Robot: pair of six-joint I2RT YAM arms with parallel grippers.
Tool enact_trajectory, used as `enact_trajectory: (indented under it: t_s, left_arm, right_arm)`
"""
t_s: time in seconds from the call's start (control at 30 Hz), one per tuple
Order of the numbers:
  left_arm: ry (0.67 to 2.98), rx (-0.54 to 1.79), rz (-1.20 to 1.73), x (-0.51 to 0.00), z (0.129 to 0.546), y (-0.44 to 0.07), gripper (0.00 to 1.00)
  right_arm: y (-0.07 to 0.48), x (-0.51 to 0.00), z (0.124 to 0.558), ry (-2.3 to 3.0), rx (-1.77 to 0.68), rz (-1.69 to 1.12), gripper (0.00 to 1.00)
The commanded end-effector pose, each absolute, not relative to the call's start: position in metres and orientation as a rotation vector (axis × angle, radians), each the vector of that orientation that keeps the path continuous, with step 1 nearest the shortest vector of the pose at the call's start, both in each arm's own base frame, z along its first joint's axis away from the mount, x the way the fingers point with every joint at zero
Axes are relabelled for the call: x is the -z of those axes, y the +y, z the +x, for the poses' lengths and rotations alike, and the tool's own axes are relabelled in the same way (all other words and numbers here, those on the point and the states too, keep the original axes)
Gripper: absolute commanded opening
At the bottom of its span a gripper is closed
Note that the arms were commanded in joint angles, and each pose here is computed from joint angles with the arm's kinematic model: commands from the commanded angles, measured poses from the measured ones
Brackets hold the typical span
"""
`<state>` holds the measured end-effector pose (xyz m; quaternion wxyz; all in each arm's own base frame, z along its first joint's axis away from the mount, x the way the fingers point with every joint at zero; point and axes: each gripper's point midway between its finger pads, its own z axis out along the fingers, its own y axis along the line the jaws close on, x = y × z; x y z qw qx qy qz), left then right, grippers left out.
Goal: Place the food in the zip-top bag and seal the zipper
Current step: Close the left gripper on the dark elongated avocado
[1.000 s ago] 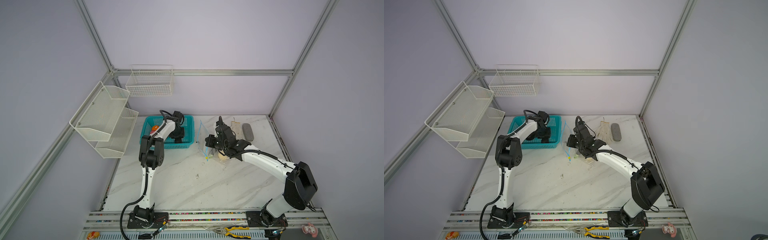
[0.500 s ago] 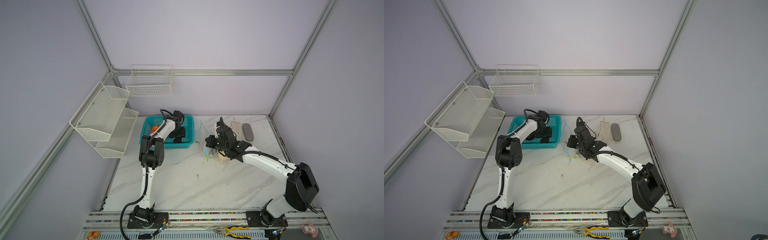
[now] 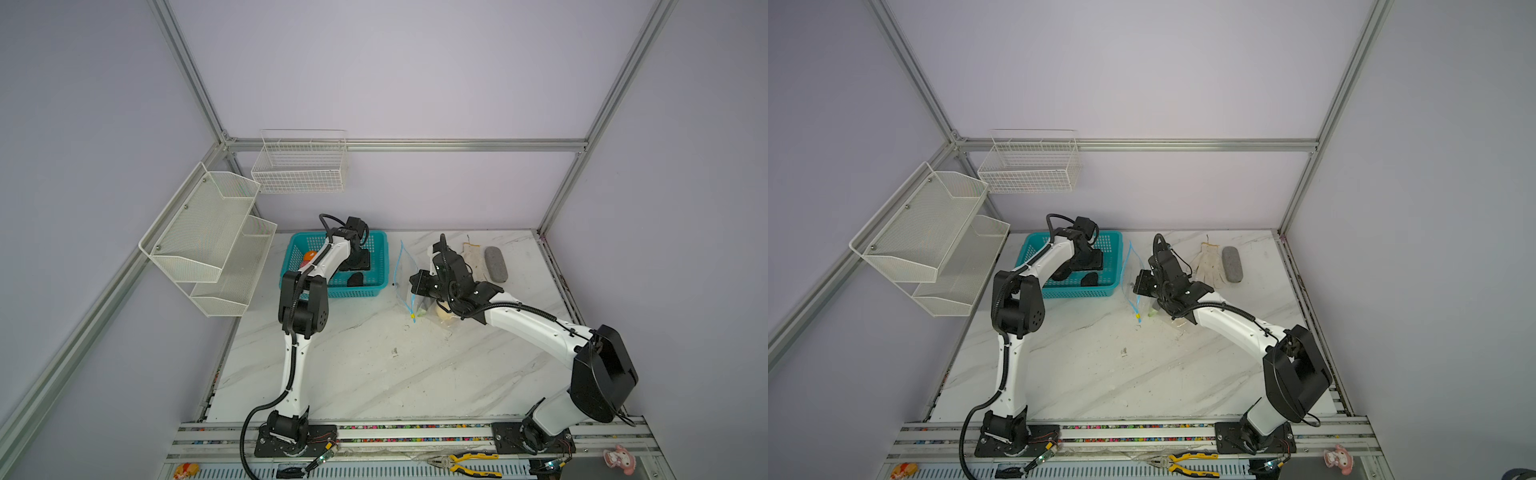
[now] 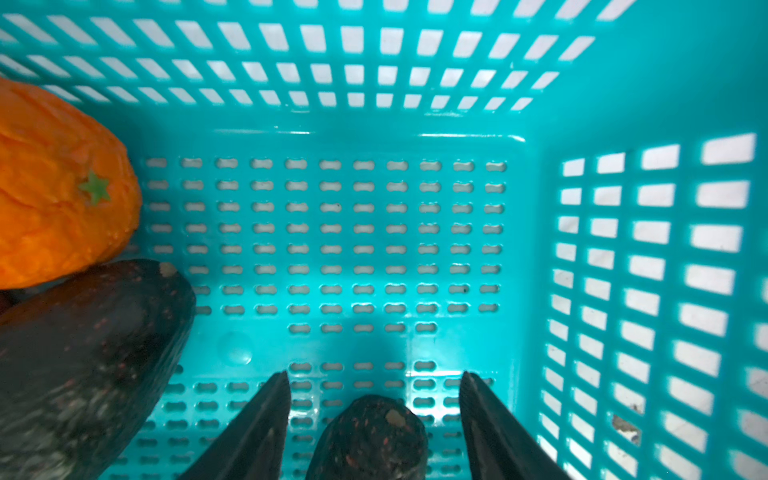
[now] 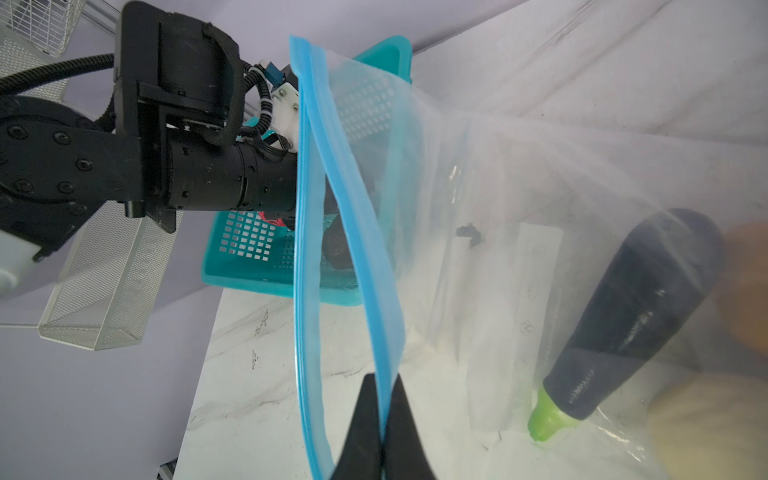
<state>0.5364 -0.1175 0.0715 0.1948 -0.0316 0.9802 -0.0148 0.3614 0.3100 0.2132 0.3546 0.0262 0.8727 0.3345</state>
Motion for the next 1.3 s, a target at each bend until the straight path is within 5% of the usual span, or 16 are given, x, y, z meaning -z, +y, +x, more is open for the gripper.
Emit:
enact_trajectory:
  t_s: [0.0, 0.33, 0.8, 1.07, 1.27]
  left_arm:
    - [2.675, 0.074, -0.101, -0.096, 0.551, -0.124, 0.65]
    - [2.764, 0.051, -0.12, -0.095, 0.524, -0.118, 0.85]
    - [2.848, 0.018, -0.121, -0.093, 0.498, -0.115, 0.86]
    - [2.868, 0.013, -0.125, -0.088, 0.49, -0.118, 0.79]
    - [2.879, 0.003, -0.129, -0.085, 0.487, -0.116, 0.64]
  right_arm:
    - [0.312, -0.215, 0.363, 2.243, -0.877, 0.078, 0.0]
    - [0.314, -0.212, 0.363, 2.255, -0.881, 0.076, 0.0]
    - [0.313, -0.213, 0.363, 2.244, -0.882, 0.078, 0.0]
    - [0.312, -0.211, 0.363, 2.248, -0.874, 0.081, 0.0]
    - [0.313, -0.209, 0.364, 2.248, -0.876, 0.081, 0.0]
